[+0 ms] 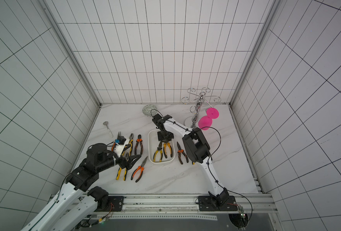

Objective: Take the pliers out of the storage box
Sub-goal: Pick up the pliers from the storage box, then place the pliers at the center of the board.

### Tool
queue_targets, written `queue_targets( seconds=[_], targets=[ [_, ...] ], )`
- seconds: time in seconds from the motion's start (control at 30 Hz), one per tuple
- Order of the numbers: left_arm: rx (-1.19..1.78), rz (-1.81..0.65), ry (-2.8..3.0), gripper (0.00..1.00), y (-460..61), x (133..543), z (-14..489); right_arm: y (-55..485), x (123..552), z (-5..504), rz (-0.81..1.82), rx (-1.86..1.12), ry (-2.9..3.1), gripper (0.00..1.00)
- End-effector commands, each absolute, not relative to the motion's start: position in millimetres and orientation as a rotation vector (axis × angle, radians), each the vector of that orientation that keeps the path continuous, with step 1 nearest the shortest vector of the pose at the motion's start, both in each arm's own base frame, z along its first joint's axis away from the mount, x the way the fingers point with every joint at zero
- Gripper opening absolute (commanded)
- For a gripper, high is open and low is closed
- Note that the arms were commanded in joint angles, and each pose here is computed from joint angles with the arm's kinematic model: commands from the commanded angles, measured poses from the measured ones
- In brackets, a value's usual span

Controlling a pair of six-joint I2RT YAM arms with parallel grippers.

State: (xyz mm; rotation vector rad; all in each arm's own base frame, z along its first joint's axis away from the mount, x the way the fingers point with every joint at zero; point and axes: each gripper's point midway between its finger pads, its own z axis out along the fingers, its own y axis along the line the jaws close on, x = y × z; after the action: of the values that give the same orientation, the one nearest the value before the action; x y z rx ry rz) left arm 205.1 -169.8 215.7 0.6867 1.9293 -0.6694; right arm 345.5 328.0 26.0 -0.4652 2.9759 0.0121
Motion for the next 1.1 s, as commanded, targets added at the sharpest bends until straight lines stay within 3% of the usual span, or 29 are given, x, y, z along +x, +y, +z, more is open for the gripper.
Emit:
queue_targets(
  seconds=[0.0,0.2,0.53,0.77,1.07],
  targets=[
    [0.685,-0.665,1.899,0.99,-170.0,205.6,223.2,326.3,344.5,43.8,0.039,-0.488,2.967,0.0],
    [0.689,-0.673,1.896,0.99,-171.3,205.4,223.7,341.2,357.5,108.1,0.173,-0.484,2.838,0.0],
    [0.698,-0.685,1.891,0.99,-173.6,205.4,226.0,327.8,350.1,157.4,0.183,-0.487,2.767,0.0],
    [0.756,-0.696,1.86,0.99,-179.4,202.4,230.7,274.9,309.3,181.2,0.12,-0.457,2.753,0.0],
    [0.917,-0.724,1.81,0.99,-201.4,193.4,235.1,196.0,234.8,153.6,0.036,-0.329,2.817,0.0]
  ],
)
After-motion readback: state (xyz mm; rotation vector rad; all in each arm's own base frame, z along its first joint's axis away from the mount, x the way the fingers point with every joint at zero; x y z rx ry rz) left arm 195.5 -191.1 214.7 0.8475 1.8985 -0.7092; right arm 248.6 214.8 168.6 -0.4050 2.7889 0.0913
